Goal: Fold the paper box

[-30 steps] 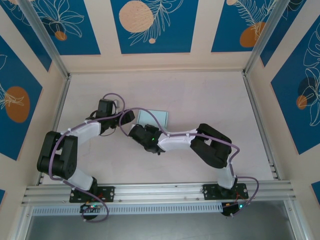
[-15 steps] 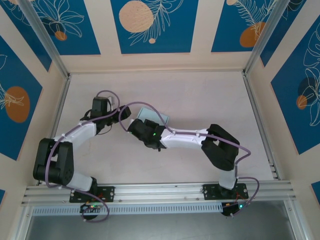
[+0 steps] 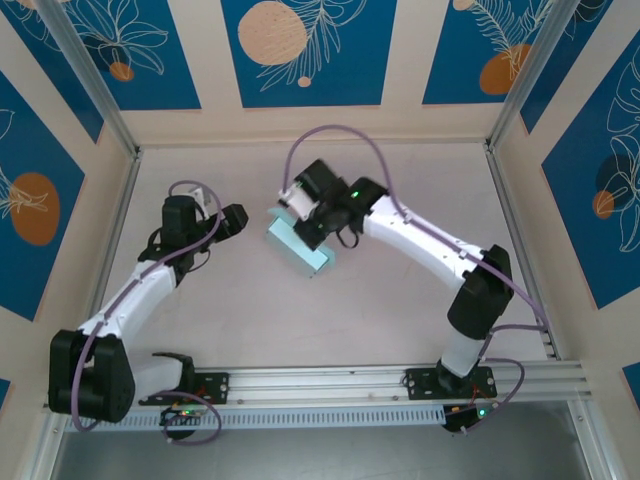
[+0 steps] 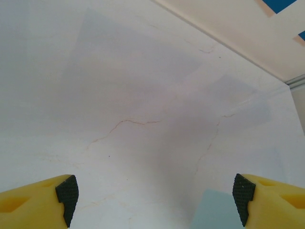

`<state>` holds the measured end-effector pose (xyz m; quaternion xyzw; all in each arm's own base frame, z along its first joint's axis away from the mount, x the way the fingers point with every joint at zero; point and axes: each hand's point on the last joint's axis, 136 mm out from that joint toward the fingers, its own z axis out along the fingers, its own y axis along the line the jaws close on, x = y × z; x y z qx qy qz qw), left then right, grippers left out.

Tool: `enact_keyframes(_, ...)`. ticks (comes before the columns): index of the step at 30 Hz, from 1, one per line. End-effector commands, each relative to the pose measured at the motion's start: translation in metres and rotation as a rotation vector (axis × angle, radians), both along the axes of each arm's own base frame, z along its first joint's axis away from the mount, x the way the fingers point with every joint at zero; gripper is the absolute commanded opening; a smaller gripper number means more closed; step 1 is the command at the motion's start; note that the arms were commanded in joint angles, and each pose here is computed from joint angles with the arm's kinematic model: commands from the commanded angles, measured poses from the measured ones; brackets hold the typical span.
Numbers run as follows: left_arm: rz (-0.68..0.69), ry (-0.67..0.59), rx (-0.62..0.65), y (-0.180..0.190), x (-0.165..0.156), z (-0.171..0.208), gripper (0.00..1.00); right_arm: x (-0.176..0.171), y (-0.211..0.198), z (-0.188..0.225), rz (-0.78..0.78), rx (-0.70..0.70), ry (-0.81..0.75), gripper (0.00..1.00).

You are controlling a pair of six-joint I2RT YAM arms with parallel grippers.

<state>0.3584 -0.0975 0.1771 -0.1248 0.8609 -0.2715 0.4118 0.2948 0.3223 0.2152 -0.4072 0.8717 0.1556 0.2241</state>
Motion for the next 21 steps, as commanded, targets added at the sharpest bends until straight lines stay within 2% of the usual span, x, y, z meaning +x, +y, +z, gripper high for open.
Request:
enact_keyframes(1, 0.033, -0.012, -0.037, 0.006, -0.007, -0.009, 0.86, -0.039, -0.003, -0.006, 0.047, 0.080, 0.347, 0.00)
enact_keyframes(5, -0.001, -0.018, -0.105, -0.004, -0.012, -0.019, 0.86, -0.042, 0.003, -0.009, 0.126, 0.142, 0.474, 0.00)
enact_keyframes(11, -0.058, -0.052, -0.151, -0.016, -0.016, -0.021, 0.87, -0.044, 0.008, -0.018, 0.226, 0.148, 0.510, 0.00)
enact_keyframes(15, -0.067, -0.096, -0.158, -0.017, -0.015, -0.016, 0.87, -0.027, 0.003, -0.037, 0.180, 0.049, 0.476, 0.00)
enact_keyframes(21, -0.076, -0.071, -0.178, -0.022, -0.012, -0.025, 0.87, -0.008, -0.005, -0.053, 0.155, -0.067, 0.421, 0.00)
